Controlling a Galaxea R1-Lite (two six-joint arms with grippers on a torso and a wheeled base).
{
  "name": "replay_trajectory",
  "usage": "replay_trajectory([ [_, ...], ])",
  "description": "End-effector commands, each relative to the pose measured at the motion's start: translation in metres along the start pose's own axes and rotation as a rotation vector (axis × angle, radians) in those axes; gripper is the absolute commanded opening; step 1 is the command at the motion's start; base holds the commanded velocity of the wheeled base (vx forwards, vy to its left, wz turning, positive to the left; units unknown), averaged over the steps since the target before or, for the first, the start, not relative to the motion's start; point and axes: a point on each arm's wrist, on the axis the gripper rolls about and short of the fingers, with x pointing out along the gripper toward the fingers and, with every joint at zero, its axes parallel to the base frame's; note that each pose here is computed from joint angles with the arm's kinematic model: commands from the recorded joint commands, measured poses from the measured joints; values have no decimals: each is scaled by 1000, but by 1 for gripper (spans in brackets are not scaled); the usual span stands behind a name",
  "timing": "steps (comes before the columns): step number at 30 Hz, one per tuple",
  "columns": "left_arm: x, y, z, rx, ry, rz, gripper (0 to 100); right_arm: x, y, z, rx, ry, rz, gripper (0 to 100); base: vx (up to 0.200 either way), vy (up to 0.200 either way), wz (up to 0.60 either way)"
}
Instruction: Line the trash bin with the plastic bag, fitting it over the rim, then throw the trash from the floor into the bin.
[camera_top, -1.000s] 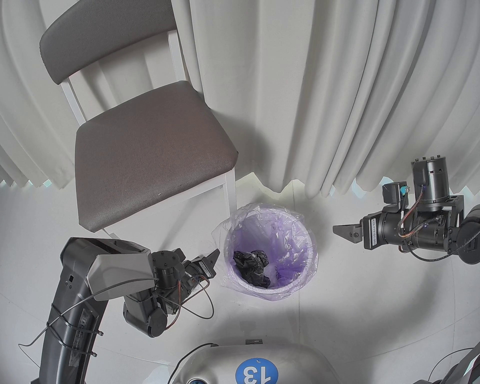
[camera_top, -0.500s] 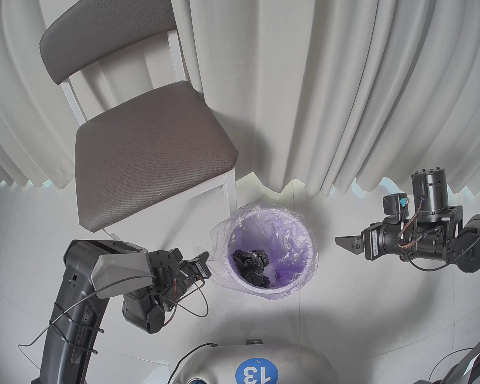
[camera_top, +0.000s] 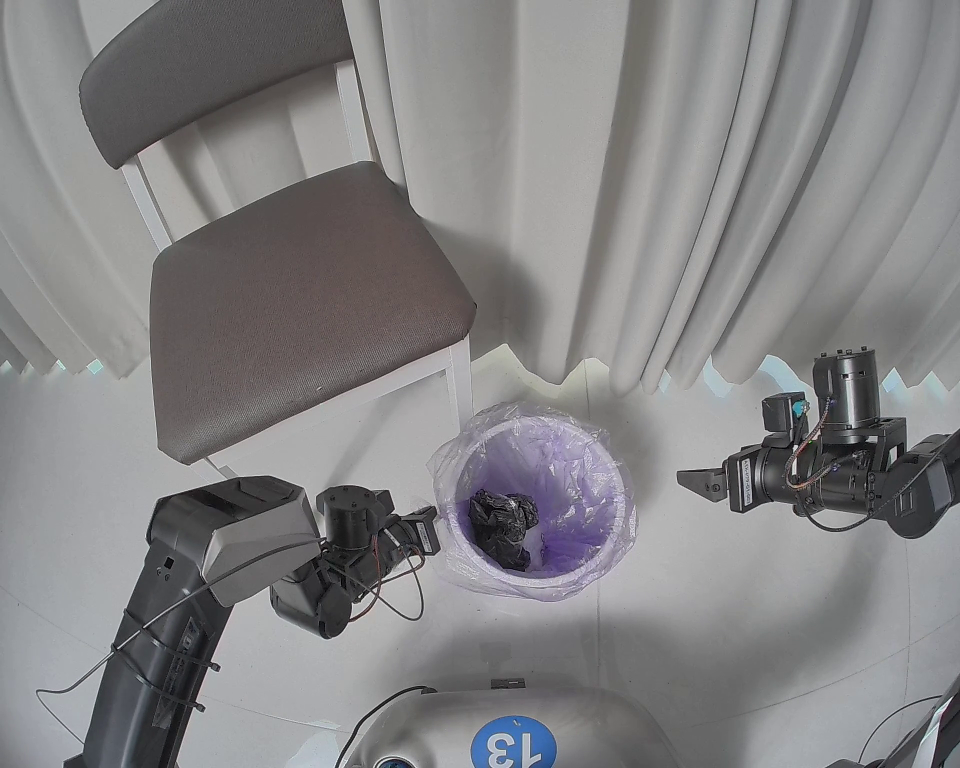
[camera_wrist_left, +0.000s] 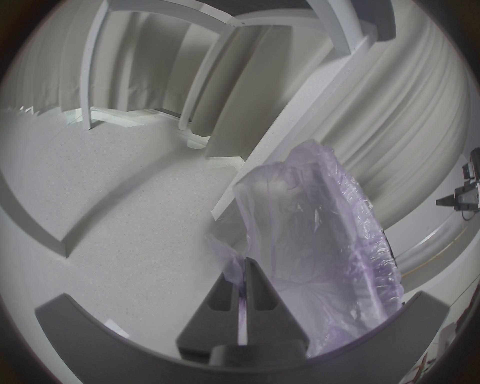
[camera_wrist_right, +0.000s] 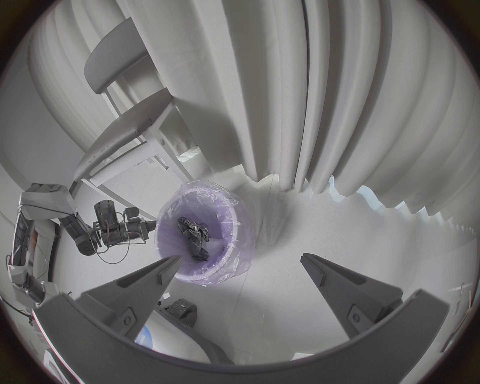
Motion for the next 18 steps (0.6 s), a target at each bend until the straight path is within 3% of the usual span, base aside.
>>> replay_trajectory([
  [1,17,6,19,54,-13,-15,0,29,-19,-19,0,52,13,100,0,0,0],
  [6,25,19,34,130,28,-60,0,44,-36,-29,-58,48,62,100,0,0,0],
  [9,31,36,41,221,61,-107,0,59,-50,-40,-115,44,80,100,0,0,0],
  [18,47,41,30,301,145,-184,0,73,-68,-58,-198,62,161,100,0,0,0],
])
